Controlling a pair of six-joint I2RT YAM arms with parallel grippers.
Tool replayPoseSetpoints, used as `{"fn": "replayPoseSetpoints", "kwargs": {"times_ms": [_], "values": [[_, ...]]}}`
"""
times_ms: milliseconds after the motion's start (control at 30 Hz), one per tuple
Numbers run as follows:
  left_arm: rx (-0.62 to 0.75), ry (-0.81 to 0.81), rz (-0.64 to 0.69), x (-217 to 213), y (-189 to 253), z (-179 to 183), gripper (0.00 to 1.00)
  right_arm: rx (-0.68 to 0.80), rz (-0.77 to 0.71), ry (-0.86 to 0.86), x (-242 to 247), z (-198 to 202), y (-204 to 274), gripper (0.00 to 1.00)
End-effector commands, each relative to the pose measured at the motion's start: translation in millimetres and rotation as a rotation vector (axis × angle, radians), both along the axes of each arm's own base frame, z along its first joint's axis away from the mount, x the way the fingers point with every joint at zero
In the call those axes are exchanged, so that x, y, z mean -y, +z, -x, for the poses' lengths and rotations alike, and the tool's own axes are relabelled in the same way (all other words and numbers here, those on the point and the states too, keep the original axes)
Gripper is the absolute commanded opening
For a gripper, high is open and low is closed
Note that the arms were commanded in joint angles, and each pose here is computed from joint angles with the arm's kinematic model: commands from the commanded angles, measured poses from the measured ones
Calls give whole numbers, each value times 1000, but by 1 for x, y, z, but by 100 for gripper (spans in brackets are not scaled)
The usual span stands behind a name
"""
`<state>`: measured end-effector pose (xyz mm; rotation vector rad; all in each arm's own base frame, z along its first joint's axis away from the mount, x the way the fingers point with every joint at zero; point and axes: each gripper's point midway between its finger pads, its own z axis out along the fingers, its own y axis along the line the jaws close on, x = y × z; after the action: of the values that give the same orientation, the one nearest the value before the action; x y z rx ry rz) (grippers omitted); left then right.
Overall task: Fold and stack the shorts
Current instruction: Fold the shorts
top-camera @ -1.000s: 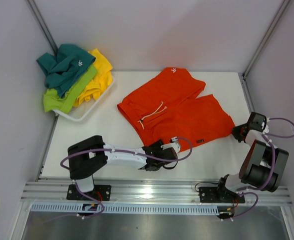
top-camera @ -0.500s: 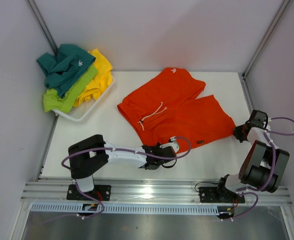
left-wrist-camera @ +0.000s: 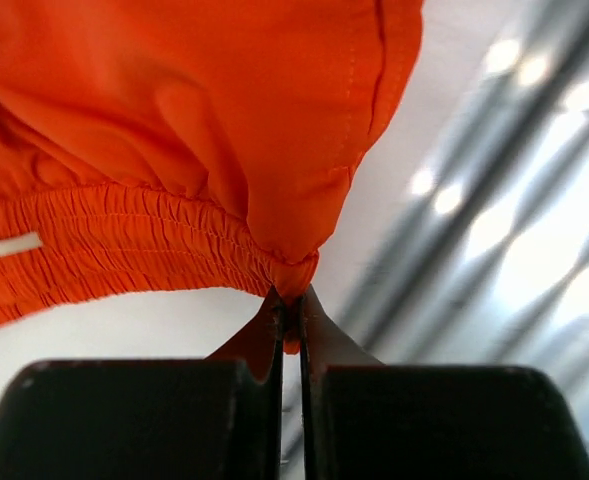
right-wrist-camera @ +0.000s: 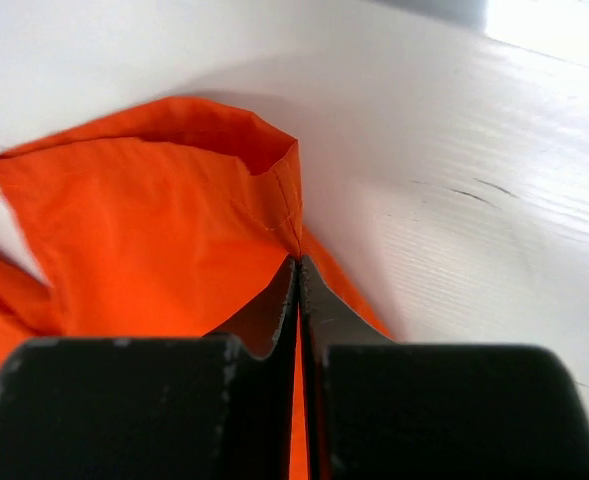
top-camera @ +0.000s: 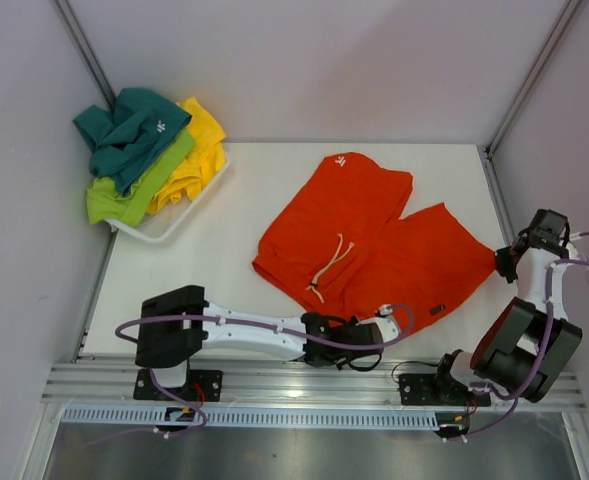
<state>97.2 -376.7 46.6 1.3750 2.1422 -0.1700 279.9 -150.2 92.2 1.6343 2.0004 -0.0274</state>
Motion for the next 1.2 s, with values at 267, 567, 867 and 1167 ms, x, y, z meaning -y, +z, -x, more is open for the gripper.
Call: {"fn": "replayPoseSetpoints", "kwargs": {"times_ms": [267,567,867,1167], "values": [[-343,-126,245,54,58,100,0,133,138,12,30,-8,110,0],[-441,-102,455,43,119,106,0,307,85,93,8,-49,159,0],[-540,45,576,9,135,71,0,387,107,199,-38,-97,207,0],[-586,155,710,-19,135,55,0,452,91,304,-87,-143,228,0]]}}
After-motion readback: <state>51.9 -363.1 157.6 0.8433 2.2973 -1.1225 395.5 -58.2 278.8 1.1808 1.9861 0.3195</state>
